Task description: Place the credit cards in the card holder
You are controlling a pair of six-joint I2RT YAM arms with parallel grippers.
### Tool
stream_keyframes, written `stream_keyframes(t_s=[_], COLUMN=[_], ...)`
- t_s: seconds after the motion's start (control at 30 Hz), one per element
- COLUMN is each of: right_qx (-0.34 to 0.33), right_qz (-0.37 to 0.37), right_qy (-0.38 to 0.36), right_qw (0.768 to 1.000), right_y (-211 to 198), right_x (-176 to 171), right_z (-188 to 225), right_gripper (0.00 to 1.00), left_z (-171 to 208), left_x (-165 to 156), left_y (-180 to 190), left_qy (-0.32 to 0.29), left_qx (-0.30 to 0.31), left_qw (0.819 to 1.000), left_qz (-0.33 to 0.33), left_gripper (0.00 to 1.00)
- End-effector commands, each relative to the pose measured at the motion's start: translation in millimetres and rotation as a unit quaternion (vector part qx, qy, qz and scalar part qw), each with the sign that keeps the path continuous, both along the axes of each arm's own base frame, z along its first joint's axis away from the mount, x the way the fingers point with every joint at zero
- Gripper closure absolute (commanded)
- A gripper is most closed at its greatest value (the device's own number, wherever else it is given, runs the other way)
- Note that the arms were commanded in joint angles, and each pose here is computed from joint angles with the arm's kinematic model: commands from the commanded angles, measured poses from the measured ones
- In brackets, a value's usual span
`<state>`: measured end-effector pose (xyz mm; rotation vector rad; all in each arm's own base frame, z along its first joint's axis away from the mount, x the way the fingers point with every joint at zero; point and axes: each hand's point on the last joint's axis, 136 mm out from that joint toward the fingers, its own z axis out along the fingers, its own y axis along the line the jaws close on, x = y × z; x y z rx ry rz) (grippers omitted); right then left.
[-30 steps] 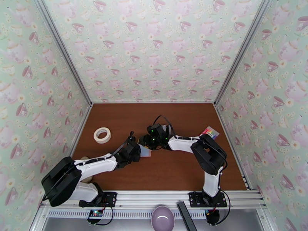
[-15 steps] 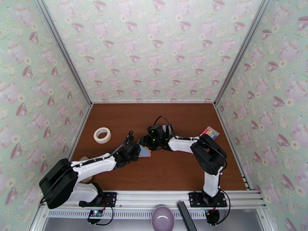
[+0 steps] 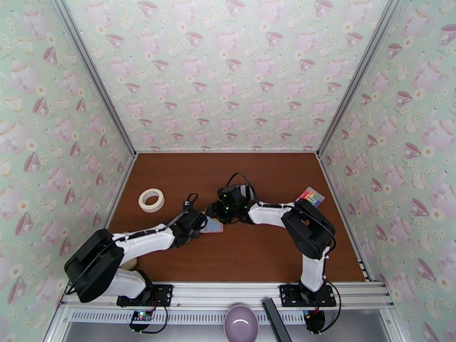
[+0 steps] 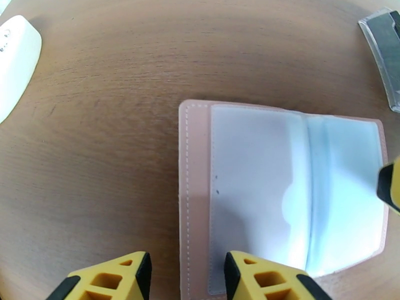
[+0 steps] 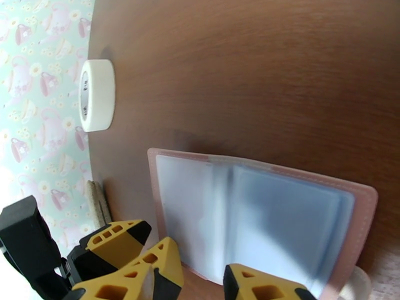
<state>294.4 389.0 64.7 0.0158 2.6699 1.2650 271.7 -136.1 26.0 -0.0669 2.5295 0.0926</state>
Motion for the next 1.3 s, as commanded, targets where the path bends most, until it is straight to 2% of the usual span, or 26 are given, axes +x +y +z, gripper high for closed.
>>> stream_keyframes(t_s=[0.0,0.23,0.67,0.93,1.17,1.27], right_qx=[-0.040,-0.063,-0.119,-0.092,-0.089,-0.113], right_qz=[0.000,-0.010,-0.007,-0.003,0.005,0.004], right_qy=[0.001,0.010,0.002,-0.034,-0.086,-0.115], right_qw=[0.999,0.998,0.993,0.995,0.992,0.987], right_y=[-11,-22,-37,-34,-39,-48], right_x=[-4,-2,11,13,16,20], right_z=[-20,-38,-48,-4,52,71], right_gripper=[0.60,0.62,0.60,0.56,0.48,0.47], left_z=[-16,-33,-15,3,43,64], left_x=[-1,-1,-25,-14,-1,4], left_y=[0,0,-4,0,-6,-8], left_qy=[0.019,0.038,0.022,0.001,-0.034,-0.050], left_qx=[0.000,-0.018,-0.101,-0.087,-0.098,-0.107], left_qw=[1.000,0.999,0.995,0.996,0.995,0.993], left_qz=[-0.007,-0.001,0.005,0.007,-0.006,-0.010], left_gripper=[0.56,0.56,0.58,0.54,0.52,0.52])
